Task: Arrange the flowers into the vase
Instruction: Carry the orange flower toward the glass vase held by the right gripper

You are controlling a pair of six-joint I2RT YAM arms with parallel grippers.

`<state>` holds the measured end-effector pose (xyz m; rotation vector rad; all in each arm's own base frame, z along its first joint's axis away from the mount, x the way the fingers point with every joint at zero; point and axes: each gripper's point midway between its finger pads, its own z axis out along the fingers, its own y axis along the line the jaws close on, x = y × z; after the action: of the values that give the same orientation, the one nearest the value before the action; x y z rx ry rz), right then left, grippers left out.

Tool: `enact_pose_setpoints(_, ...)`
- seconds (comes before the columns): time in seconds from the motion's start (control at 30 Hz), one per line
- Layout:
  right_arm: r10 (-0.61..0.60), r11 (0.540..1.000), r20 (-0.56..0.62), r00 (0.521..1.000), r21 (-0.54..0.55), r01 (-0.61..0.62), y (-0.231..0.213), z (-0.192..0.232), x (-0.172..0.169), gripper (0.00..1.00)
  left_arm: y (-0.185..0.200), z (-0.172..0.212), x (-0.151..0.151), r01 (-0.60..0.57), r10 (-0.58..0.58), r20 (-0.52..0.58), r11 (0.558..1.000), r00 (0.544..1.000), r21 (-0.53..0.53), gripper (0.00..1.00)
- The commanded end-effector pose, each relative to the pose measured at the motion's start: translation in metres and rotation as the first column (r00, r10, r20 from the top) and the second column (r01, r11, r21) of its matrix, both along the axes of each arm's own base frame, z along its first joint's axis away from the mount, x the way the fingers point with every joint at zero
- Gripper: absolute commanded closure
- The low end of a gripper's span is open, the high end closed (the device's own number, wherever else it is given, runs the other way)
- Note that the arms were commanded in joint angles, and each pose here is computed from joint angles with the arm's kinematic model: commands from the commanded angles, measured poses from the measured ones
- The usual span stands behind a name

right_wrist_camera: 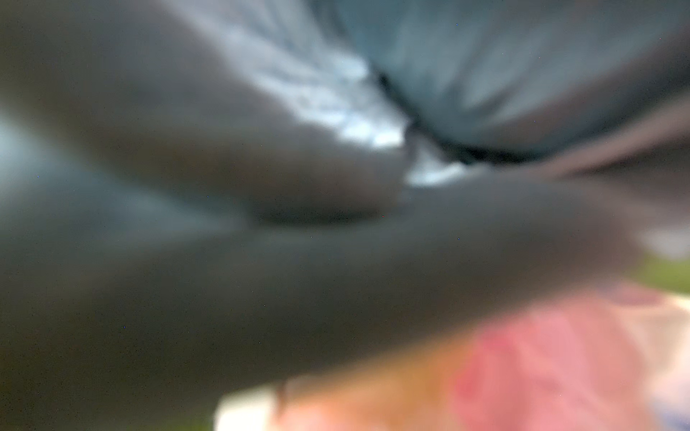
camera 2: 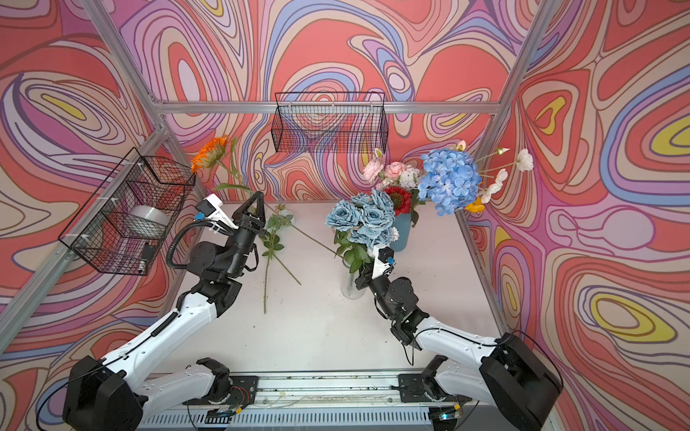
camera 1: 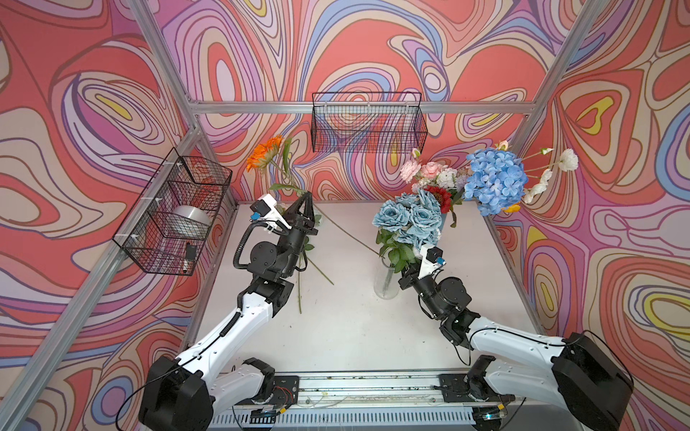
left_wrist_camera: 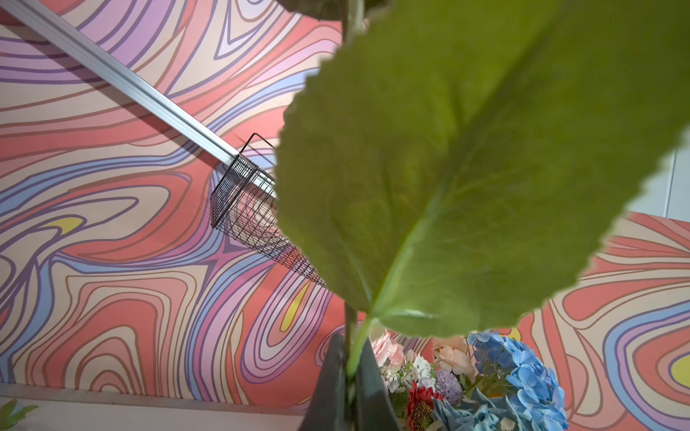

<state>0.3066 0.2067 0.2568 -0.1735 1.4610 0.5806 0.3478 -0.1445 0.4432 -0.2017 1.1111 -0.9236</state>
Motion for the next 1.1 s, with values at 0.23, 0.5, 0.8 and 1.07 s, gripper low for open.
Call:
enact_pose_setpoints(0.23,0.011,0.999,0.019,1.000,0.034,-0.011,-0.002,0.006,-0.004,1.00,-0.039,0.009,-0.002,0.012,-0.025,0.155,0.996,0.988,0.087,1.00)
enact_pose_setpoints(0.5,0.002,1.000,0.013,1.000,0.022,-0.002,-0.004,0.000,-0.005,1.00,-0.081,-0.035,-0.004,0.082,-0.103,0.064,0.958,0.993,0.276,1.00)
enact_pose_setpoints(0.8,0.011,1.000,0.009,1.000,0.019,-0.011,-0.001,-0.006,-0.004,1.00,-0.132,-0.105,-0.011,0.186,-0.188,-0.037,0.888,0.981,0.421,1.00)
enact_pose_setpoints(1.07,0.015,0.999,0.010,1.000,0.029,-0.015,-0.001,-0.006,-0.005,1.00,-0.176,-0.147,-0.009,0.278,-0.261,-0.104,0.839,0.960,0.468,1.00)
